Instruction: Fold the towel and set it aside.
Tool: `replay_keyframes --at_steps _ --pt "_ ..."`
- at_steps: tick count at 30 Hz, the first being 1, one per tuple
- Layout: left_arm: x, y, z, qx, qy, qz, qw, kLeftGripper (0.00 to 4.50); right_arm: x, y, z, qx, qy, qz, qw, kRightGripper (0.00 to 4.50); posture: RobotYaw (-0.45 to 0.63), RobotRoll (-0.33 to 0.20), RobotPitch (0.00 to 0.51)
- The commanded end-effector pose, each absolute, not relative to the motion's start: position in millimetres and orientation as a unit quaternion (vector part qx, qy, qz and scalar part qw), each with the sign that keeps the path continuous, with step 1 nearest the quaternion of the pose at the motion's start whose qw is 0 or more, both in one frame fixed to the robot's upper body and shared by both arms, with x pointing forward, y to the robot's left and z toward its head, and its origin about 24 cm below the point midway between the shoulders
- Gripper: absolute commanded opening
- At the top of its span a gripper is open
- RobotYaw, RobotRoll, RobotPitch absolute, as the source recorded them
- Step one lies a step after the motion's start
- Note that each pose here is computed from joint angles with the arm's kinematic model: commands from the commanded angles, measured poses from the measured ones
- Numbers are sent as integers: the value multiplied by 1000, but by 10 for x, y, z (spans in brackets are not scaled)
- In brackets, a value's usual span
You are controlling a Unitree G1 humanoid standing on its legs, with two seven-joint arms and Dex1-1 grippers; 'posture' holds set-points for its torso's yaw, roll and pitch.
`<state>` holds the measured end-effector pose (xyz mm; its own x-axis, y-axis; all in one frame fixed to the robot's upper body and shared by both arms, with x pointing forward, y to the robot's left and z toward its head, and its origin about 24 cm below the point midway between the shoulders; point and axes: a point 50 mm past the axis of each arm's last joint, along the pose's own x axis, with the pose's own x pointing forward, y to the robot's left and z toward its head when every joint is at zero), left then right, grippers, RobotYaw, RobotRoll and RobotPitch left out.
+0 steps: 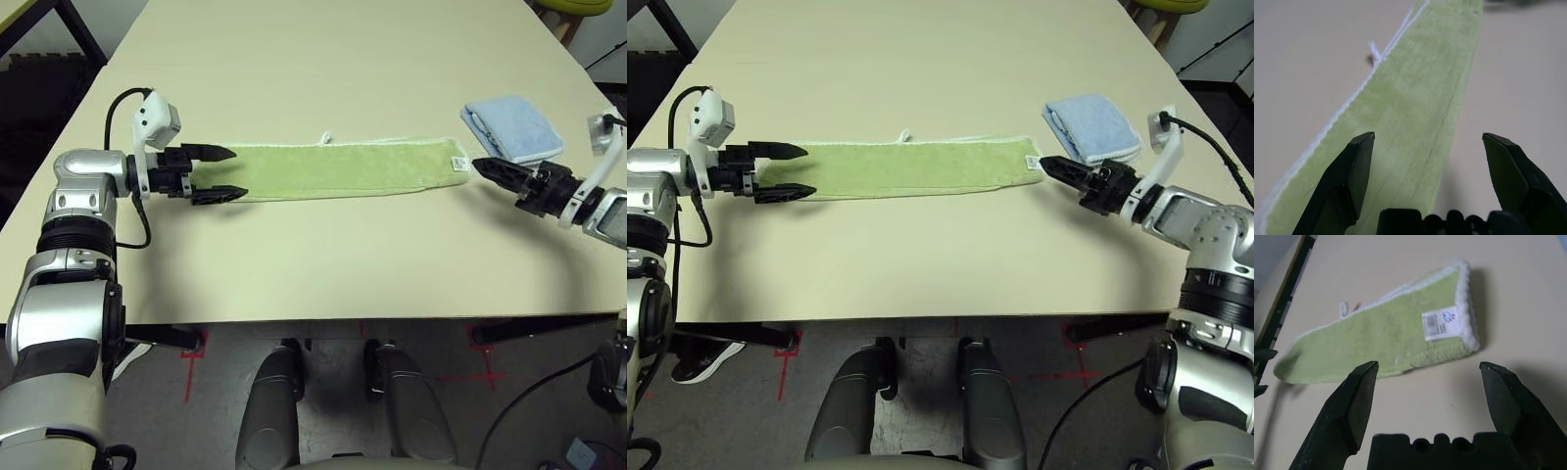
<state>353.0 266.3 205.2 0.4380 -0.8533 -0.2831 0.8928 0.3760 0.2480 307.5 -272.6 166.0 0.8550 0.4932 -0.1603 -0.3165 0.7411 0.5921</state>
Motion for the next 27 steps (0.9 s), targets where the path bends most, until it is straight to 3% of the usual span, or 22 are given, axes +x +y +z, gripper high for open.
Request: replay_keyframes --at_steps 1,9,25,27 --pt "3527 2638 2115 161 30 -534 829 4469 3089 -2688 1609 305 168 193 917 4500 -55 0 219" --pt "3507 2615 2158 137 12 -540 830 4469 3206 -2475 1464 362 180 185 896 4500 -42 0 218" --pt "3463 2658 2117 162 37 -545 822 4469 3417 -2519 1452 374 160 135 903 4500 -39 0 220" --pt "3462 2660 2112 162 39 -545 822 4500 3424 -2513 1445 376 158 131 903 4131 -39 0 220"
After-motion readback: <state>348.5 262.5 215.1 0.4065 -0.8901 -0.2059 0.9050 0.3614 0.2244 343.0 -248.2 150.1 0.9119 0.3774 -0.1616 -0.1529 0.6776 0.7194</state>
